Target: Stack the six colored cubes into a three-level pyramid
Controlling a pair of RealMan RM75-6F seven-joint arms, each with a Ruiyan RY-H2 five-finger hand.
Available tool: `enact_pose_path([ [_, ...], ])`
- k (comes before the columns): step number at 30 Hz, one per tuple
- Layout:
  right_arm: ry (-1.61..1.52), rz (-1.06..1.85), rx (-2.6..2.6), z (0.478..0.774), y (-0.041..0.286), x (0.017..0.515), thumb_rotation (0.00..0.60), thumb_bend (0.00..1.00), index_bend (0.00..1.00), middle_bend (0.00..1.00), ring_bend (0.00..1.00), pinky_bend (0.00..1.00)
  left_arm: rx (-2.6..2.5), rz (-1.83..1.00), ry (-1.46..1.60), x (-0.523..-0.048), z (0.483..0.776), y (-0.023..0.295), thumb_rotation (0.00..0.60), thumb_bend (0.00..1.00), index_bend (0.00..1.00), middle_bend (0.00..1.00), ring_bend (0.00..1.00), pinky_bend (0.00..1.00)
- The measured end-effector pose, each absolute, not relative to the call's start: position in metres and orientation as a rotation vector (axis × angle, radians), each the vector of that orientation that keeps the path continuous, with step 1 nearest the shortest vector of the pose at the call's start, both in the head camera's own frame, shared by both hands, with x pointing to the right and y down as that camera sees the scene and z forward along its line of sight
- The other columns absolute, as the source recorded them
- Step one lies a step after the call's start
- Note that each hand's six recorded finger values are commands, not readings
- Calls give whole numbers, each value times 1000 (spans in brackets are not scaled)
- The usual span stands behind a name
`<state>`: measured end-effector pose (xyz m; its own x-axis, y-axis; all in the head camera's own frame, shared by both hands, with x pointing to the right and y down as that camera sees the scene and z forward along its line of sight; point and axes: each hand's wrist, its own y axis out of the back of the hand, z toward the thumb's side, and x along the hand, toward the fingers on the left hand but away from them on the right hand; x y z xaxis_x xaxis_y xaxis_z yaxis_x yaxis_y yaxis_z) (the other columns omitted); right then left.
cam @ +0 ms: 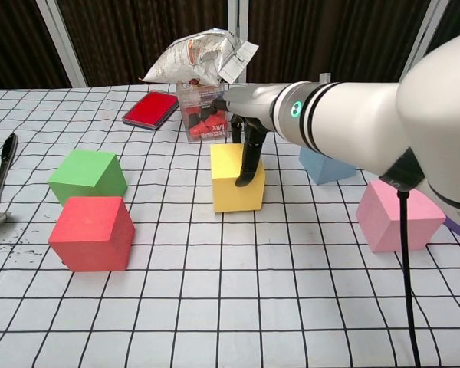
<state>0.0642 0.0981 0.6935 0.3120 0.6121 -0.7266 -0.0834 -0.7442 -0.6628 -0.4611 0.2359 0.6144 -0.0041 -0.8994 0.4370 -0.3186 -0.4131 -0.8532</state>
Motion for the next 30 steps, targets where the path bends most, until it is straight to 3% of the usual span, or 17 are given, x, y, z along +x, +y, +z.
enact_pose_path([
  [20,-501,1509,-1949,701,101,45,600,103,0,585,232,0,-1783,-1415,1272,-461,615,239,600,0,53,106,0,32],
  [30,-479,1517,-1964,702,102,46,600,101,0,391,142,0,-1783,-1410,1272,-461,615,238,600,0,53,106,0,32],
])
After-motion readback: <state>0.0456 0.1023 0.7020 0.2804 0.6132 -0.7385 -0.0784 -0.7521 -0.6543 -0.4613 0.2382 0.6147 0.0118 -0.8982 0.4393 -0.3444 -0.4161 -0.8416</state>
